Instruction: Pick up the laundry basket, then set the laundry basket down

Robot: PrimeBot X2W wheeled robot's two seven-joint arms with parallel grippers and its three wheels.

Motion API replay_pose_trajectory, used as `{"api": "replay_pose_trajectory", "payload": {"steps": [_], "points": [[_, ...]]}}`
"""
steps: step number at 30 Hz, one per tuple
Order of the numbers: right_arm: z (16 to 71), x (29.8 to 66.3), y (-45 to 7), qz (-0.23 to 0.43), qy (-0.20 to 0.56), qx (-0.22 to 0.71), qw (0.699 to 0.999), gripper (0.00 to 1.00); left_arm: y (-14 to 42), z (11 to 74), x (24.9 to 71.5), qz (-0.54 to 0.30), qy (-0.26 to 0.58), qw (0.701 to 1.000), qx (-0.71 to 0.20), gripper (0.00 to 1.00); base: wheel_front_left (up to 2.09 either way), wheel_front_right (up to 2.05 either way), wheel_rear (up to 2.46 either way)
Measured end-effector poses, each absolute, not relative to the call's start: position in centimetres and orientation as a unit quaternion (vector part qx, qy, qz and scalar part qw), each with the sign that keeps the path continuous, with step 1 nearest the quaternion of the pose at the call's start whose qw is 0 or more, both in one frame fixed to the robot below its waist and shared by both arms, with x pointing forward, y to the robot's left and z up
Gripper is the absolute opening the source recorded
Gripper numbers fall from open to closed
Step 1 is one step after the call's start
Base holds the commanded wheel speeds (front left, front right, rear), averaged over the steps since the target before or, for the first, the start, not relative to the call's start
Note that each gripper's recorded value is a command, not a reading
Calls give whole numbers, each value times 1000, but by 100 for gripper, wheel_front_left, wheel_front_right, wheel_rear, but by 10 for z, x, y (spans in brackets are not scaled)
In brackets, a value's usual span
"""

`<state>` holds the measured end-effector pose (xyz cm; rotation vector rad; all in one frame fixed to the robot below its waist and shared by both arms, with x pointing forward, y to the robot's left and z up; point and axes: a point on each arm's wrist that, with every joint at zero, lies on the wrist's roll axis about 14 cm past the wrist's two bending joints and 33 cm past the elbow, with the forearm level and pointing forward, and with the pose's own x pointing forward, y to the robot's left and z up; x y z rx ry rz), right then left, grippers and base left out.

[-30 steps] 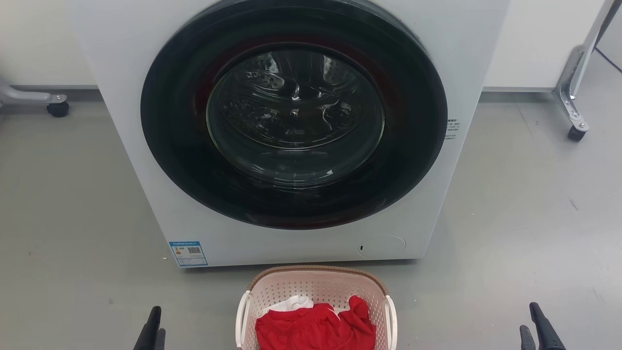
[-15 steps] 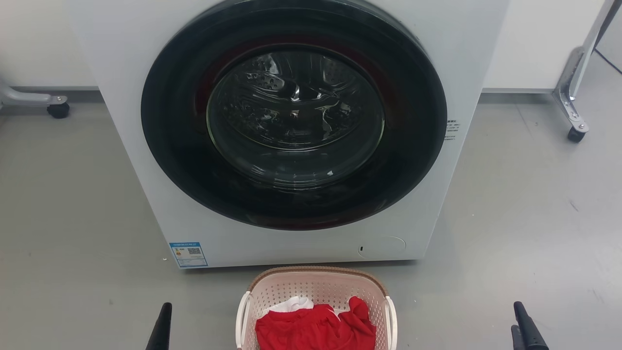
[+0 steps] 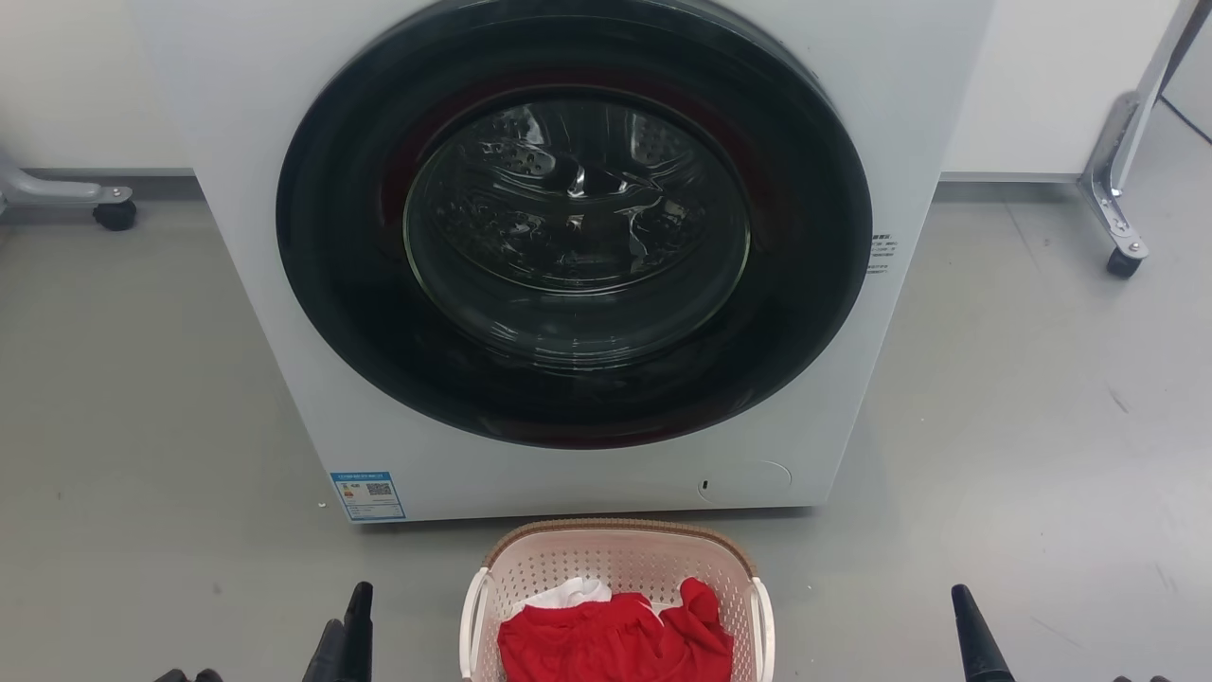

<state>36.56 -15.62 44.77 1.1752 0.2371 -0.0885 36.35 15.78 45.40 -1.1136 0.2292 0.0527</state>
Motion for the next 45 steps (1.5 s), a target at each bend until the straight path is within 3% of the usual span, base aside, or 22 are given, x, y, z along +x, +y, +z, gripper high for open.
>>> {"api": "replay_pose_trajectory", "payload": {"steps": [18,45], "points": [[445,364,-137,-15,124,409,904,100,144,460,364,-8,103,927,-361,100,0,0,0],[450,360,-116,27,98,221,970,100,127,468,363,-41,63,983,-167,100,0,0,0]]}}
